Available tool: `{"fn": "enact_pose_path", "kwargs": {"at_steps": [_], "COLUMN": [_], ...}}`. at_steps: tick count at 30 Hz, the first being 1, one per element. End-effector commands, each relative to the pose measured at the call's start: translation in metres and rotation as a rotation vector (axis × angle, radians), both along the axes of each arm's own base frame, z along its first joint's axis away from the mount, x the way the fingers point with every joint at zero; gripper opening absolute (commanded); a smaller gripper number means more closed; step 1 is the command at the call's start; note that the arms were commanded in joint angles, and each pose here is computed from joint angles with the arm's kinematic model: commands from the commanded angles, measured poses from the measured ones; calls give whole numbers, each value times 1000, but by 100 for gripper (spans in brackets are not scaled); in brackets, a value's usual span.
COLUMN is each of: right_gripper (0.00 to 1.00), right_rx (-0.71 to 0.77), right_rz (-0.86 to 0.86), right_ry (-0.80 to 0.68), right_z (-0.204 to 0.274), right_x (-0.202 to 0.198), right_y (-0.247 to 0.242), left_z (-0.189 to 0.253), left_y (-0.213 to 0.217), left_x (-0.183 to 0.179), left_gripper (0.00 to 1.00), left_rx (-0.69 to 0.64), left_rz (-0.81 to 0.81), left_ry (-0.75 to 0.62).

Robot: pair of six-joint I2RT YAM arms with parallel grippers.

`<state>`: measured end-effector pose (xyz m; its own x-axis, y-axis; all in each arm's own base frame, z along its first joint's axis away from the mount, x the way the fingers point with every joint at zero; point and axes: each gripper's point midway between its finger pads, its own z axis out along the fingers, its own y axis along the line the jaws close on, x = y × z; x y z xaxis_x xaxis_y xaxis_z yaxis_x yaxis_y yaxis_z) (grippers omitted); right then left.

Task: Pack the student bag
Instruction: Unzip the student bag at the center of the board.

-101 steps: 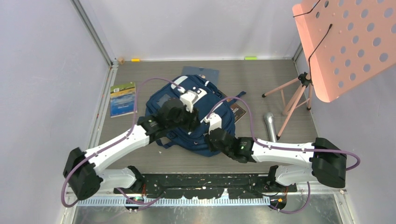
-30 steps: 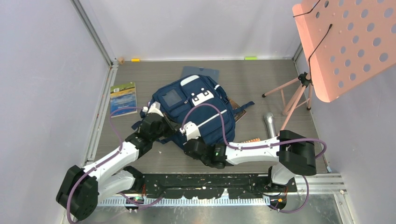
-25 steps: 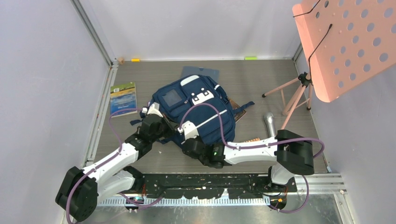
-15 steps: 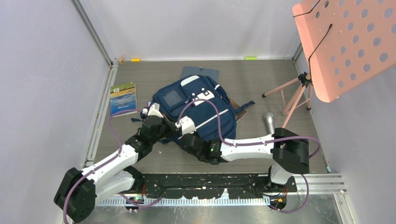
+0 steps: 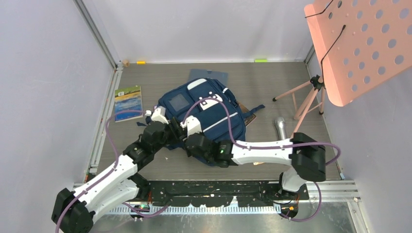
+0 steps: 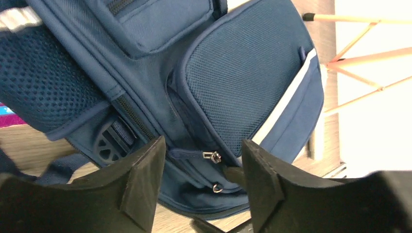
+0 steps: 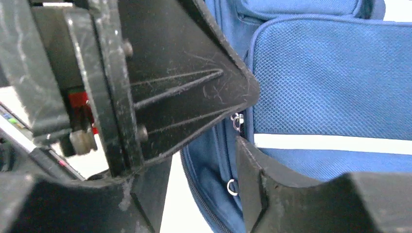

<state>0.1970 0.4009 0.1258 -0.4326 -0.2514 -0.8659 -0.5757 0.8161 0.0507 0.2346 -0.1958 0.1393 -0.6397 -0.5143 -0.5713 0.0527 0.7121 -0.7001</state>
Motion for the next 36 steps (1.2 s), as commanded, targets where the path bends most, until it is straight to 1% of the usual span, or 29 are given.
{"fn": "enact_pose_path", "kwargs": {"at_steps": [1, 2, 3, 4, 5, 6, 7, 11, 12, 13, 14, 15, 16, 17, 18, 22, 23, 25, 27, 29, 30, 32, 33, 36], "right_gripper": [59, 64, 67, 73, 74, 79, 80, 86, 91, 93, 96, 96, 98, 99, 99, 100, 100, 100, 100, 100, 100, 100, 100, 100], "right_rx": [89, 110, 81, 96, 81, 90, 68, 66, 57, 70, 64, 80, 77, 94, 96, 165, 219, 257, 305, 342, 346, 366, 378, 377], "right_rz": [-21, -37, -48, -67, -86, -125, -148, -292, -357, -390, -462, -495, -576, -624, -694, -884, -930, -1002, -1069, -1130, -1154, -1228, -1285, -1359], "right_ry": [-58, -74, -69, -74, -67, -52, -34, 50, 82, 89, 119, 125, 159, 162, 188, 217, 212, 213, 223, 246, 256, 285, 306, 357], "right_z": [74, 88, 87, 97, 102, 106, 107, 110, 103, 105, 96, 96, 85, 84, 74, 57, 59, 51, 44, 34, 31, 22, 15, -2], "right_x": [5, 5, 4, 4, 6, 12, 12, 23, 27, 28, 33, 32, 33, 33, 33, 27, 26, 22, 18, 12, 8, -1, -7, -18], "right_y": [-22, -32, -44, -54, -69, -79, -94, -144, -162, -172, -189, -199, -216, -227, -243, -286, -293, -309, -320, -327, -331, -338, -343, -348], "left_z": [20, 22, 26, 29, 32, 33, 36, 52, 54, 55, 55, 56, 55, 54, 52, 43, 41, 37, 27, 22, 22, 24, 26, 31], "left_y": [21, 24, 25, 24, 23, 20, 17, -22, -33, -45, -55, -69, -79, -89, -97, -122, -125, -132, -133, -125, -122, -116, -114, -109], "left_x": [-2, -2, -1, -1, 0, 0, 1, -6, -10, -14, -17, -24, -29, -31, -34, -40, -40, -36, -27, -11, -6, 3, 6, 10], "left_gripper": [66, 69, 71, 73, 74, 74, 75, 75, 75, 75, 76, 76, 76, 77, 78, 83, 85, 89, 90, 91, 91, 90, 90, 85], "left_rx": [295, 344, 380, 411, 435, 455, 473, 492, 497, 501, 511, 515, 522, 529, 539, 593, 609, 651, 735, 836, 872, 920, 926, 932], "left_rz": [-107, -131, -159, -188, -212, -235, -259, -444, -486, -527, -562, -605, -638, -664, -692, -757, -764, -759, -745, -664, -647, -587, -565, -518], "left_ry": [-110, -127, -147, -168, -189, -205, -228, -372, -405, -438, -466, -499, -519, -538, -559, -622, -632, -670, -683, -663, -655, -638, -637, -631]}}
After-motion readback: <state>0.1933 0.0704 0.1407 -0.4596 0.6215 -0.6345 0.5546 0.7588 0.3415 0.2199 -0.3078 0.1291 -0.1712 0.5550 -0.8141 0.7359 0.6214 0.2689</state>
